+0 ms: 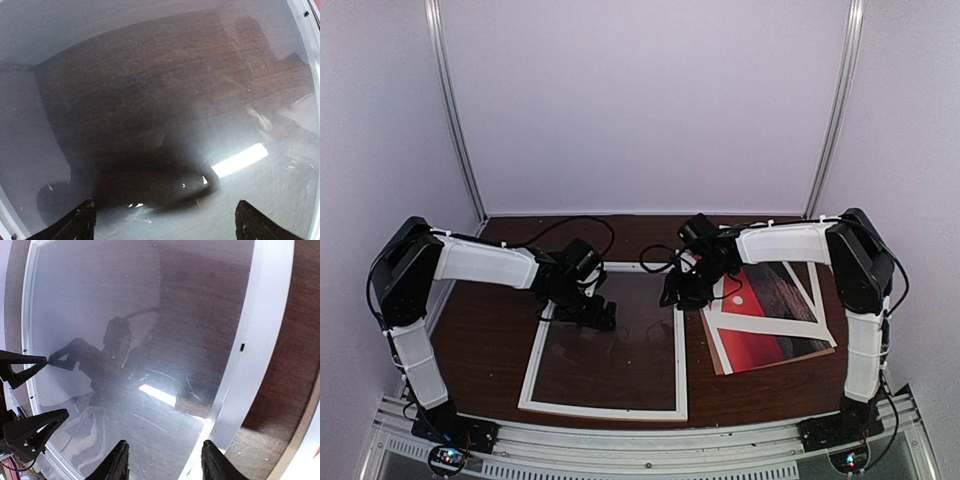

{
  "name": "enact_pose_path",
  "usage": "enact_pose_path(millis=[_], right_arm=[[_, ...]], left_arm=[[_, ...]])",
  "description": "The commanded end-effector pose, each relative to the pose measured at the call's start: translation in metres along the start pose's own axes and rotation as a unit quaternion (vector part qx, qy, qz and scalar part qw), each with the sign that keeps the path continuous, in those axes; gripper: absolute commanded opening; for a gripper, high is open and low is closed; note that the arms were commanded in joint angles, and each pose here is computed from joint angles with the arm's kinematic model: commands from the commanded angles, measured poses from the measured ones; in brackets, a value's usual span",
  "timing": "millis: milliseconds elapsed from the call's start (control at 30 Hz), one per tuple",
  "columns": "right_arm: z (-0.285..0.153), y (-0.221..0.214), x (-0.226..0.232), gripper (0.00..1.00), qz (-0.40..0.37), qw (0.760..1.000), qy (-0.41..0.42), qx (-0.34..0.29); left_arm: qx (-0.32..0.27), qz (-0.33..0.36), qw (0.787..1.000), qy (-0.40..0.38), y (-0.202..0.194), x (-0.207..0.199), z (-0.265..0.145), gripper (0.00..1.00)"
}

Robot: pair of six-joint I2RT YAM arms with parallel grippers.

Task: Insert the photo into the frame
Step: Press the glass panel into the frame body.

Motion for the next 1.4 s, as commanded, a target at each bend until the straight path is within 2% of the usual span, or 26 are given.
enact_pose_path(millis=[0, 233, 433, 767, 1033, 1200, 1367], right_arm=[[-0.023, 0.008, 0.004, 0.50, -0.017, 0.999, -0.010, -0.051], [-0.032, 0.019, 0.000, 0.50, -0.024, 0.996, -0.037, -0.083], [-0.036, 0.026, -0.003, 0.50, -0.036, 0.992, -0.063, -0.104], [-0.055, 0.026, -0.023, 0.50, -0.042, 0.984, -0.131, -0.113], [-0.104, 0.032, -0.081, 0.53, 0.002, 0.966, -0.211, -0.149], [-0.132, 0.037, -0.137, 0.54, 0.054, 0.949, -0.263, -0.163], [-0.158, 0.044, -0.202, 0.54, 0.125, 0.934, -0.297, -0.154]], left_arm=[[0.000, 0.001, 1.000, 0.011, -0.003, 0.005, -0.004, 0.98], [-0.012, 0.002, 1.000, 0.007, 0.001, 0.004, -0.012, 0.98], [-0.045, 0.005, 0.999, 0.005, 0.010, 0.001, -0.035, 0.98], [-0.066, -0.017, 0.997, 0.046, 0.018, 0.038, -0.071, 0.98], [-0.079, -0.018, 0.996, 0.046, 0.023, 0.052, -0.090, 0.98], [-0.071, -0.024, 0.997, 0.007, 0.026, 0.050, -0.090, 0.98], [-0.067, -0.022, 0.997, 0.007, 0.027, 0.050, -0.091, 0.98]])
Point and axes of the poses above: each gripper's point midway between its finger pads, its own z axis out along the fingers, its own x axis along the line the jaws close on, y = z × x, the point moved 9 cm from there along -z, back along the fingers, and after that the axes turned 8 degrees about z, right-handed, at the moved point
